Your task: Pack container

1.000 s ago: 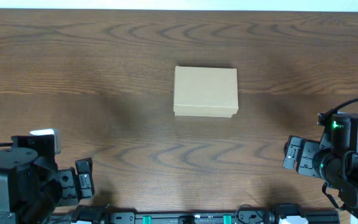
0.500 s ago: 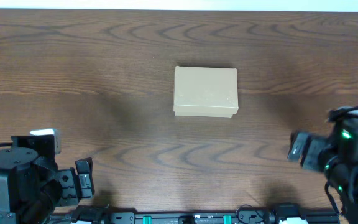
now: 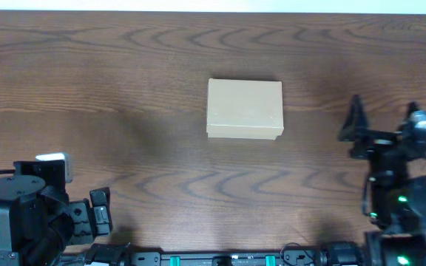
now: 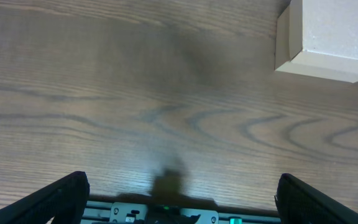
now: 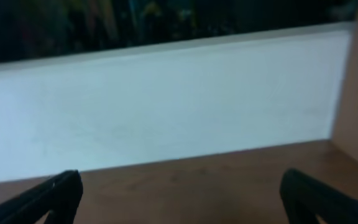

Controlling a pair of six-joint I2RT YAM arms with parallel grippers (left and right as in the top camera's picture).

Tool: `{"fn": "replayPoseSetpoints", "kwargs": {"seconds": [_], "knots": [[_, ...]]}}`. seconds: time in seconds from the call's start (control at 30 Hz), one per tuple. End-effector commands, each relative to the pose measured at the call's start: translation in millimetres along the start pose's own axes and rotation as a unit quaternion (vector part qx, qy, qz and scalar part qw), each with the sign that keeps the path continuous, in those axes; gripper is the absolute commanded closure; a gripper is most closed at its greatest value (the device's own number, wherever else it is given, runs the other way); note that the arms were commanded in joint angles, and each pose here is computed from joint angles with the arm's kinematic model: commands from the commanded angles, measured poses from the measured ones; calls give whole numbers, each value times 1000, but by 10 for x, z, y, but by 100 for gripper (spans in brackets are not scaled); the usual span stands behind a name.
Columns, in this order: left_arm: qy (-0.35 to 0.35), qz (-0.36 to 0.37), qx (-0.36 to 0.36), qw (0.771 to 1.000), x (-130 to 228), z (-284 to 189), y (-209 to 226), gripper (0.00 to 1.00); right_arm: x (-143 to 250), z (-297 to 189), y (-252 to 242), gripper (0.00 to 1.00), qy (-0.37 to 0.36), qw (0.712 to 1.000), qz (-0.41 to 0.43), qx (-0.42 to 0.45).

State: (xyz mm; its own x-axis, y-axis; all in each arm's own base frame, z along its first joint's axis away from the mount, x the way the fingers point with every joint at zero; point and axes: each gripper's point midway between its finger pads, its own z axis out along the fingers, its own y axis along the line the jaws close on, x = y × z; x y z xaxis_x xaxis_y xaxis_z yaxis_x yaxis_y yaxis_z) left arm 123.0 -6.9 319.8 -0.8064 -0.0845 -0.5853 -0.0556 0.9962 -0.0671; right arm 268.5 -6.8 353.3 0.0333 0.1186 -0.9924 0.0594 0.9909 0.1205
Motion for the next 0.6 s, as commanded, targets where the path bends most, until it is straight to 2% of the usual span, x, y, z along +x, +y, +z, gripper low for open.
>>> {"fn": "replayPoseSetpoints", "kwargs": {"seconds": [0.0,0.3,0.57], "knots": [[38,0,-19,999,182,0,75,5,378,-18,131,1,-6,998,-47,-52],[38,0,-19,999,182,0,75,5,928,-55,73,1,10,995,-79,-54],[38,0,-19,999,183,0,75,5,1165,-106,37,1,-9,995,-80,-54]]}}
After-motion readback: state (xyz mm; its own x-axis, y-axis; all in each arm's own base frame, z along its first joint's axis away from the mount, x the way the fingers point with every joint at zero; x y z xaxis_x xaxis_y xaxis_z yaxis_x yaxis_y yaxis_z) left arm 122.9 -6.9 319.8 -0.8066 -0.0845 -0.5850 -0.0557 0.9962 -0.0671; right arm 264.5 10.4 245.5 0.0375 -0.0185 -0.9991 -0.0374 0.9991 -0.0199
